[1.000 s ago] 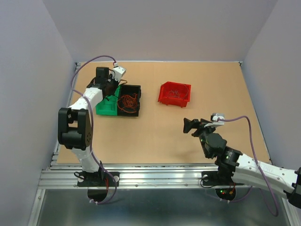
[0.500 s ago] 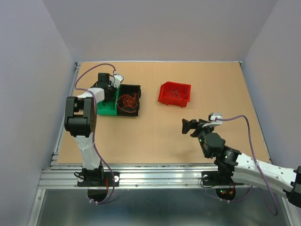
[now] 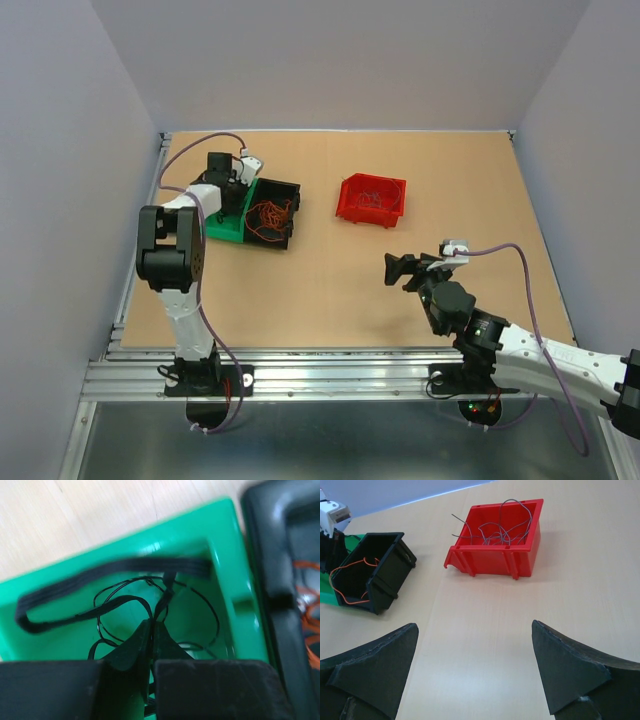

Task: Untangle the cables

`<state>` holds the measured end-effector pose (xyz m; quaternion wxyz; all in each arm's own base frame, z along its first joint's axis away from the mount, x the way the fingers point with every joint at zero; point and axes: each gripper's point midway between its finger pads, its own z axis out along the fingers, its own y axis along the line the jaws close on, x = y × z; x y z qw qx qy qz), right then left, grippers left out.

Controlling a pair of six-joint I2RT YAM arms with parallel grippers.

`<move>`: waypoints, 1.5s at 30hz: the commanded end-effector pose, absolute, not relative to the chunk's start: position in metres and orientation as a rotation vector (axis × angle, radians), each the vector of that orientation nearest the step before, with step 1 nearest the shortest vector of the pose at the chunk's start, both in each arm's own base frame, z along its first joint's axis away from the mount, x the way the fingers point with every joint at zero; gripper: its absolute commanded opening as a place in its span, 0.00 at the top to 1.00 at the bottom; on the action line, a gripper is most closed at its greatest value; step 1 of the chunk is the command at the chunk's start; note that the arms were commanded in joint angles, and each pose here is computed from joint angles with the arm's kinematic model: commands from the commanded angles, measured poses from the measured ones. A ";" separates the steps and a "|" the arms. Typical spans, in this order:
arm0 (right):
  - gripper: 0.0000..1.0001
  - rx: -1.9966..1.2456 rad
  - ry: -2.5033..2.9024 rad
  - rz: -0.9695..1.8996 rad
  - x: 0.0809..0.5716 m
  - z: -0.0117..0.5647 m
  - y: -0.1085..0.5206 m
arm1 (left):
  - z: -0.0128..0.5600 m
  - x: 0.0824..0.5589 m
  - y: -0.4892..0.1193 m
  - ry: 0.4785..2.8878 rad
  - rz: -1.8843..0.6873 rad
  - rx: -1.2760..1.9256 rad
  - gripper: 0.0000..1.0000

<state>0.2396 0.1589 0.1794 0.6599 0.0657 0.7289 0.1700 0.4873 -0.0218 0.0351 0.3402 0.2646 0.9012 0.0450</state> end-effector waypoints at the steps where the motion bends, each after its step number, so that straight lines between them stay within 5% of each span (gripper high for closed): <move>1: 0.00 0.190 1.595 0.442 0.242 0.204 0.163 | 0.091 0.475 -0.020 2.273 0.117 0.630 0.90; 3: 0.00 0.191 1.593 0.443 0.241 0.204 0.163 | 0.102 0.472 -0.020 2.256 0.118 0.610 0.87; 7: 0.00 0.192 1.593 0.447 0.241 0.204 0.163 | 0.122 0.463 -0.023 2.217 0.106 0.598 0.60; 10: 0.00 0.188 1.596 0.442 0.242 0.203 0.163 | 0.131 0.461 -0.019 2.198 0.135 0.577 0.52; 27: 0.00 0.152 1.609 0.438 0.243 0.201 0.171 | 0.187 0.461 -0.033 1.989 0.070 0.523 0.42; 35: 0.00 0.114 1.578 0.436 0.238 0.205 0.163 | 0.241 0.378 -0.026 1.587 0.106 0.419 0.02; 45: 0.00 0.105 1.522 0.459 0.226 0.209 0.144 | 0.245 0.284 -0.043 1.417 0.019 0.481 0.01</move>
